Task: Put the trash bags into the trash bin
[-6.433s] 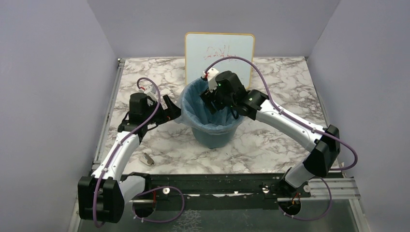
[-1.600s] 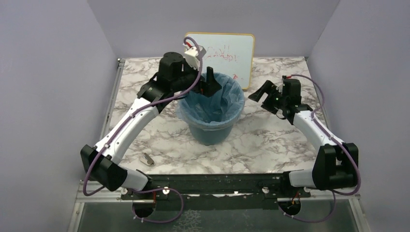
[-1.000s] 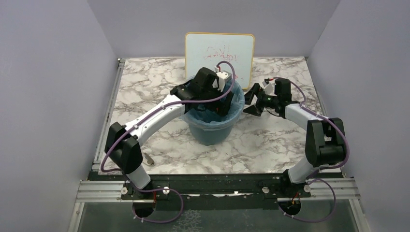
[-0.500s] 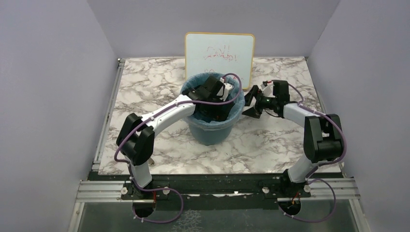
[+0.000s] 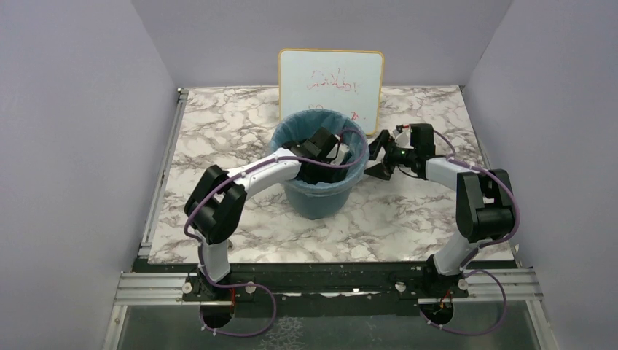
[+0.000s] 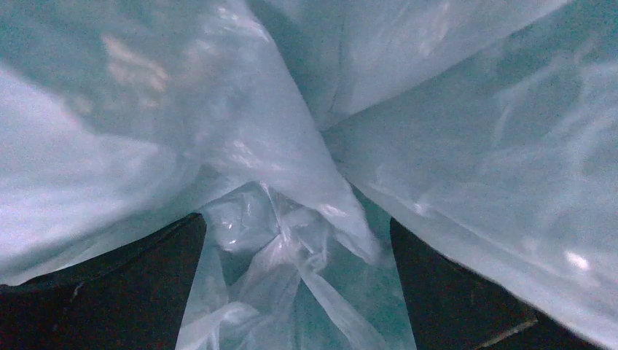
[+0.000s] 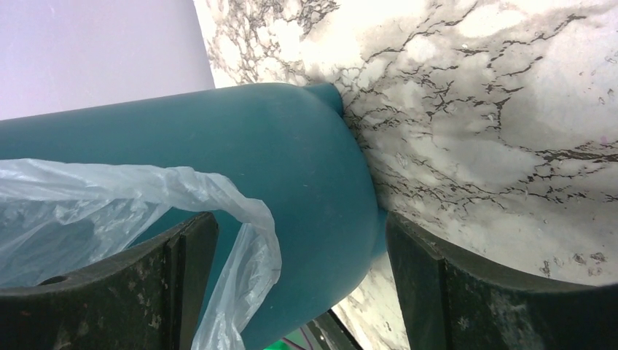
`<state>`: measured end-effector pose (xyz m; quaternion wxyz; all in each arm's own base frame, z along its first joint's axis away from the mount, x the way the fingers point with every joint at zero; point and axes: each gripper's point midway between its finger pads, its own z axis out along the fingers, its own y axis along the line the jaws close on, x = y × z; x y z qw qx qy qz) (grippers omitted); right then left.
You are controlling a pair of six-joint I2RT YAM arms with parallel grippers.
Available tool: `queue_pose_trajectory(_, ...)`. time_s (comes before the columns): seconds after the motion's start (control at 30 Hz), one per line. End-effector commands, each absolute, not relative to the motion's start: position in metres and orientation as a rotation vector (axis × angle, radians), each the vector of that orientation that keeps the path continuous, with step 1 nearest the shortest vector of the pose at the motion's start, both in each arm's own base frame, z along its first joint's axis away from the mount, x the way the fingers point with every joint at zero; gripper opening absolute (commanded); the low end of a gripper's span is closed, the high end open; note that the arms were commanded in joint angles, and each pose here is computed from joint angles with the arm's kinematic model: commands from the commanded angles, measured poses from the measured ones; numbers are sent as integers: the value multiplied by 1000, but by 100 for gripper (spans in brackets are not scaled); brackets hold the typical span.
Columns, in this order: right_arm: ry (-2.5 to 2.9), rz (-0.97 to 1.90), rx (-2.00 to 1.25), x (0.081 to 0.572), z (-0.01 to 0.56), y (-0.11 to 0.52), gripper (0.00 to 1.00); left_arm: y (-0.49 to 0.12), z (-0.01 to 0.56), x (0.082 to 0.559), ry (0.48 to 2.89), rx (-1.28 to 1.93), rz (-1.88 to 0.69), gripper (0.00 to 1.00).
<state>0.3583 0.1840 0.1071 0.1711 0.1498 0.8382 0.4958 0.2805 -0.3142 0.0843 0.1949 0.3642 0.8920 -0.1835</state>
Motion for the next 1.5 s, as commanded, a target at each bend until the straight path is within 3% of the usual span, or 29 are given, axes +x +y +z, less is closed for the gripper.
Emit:
queue_pose_trajectory(0.0, 2329, 1451, 431, 360, 117, 191, 89, -304, 46, 265, 2565, 1140, -478, 96)
queue_pose_trajectory(0.53, 2518, 1389, 375, 345, 85, 199, 89, -282, -1, 241, 2702, 1273, -415, 90)
queue_pose_trajectory(0.63, 2498, 1369, 384, 348, 94, 197, 89, -284, 15, 242, 2657, 1282, -436, 86)
queue_pose_trajectory(1.0, 2437, 1298, 409, 347, 108, 190, 89, -311, 105, 243, 2490, 1316, -601, 87)
queue_pose_trajectory(1.33, 2497, 1347, 389, 335, 89, 195, 89, -278, 23, 218, 2762, 1297, -466, 83)
queue_pose_trajectory(1.47, 2523, 1360, 385, 331, 86, 197, 89, -279, 16, 218, 2787, 1288, -467, 81)
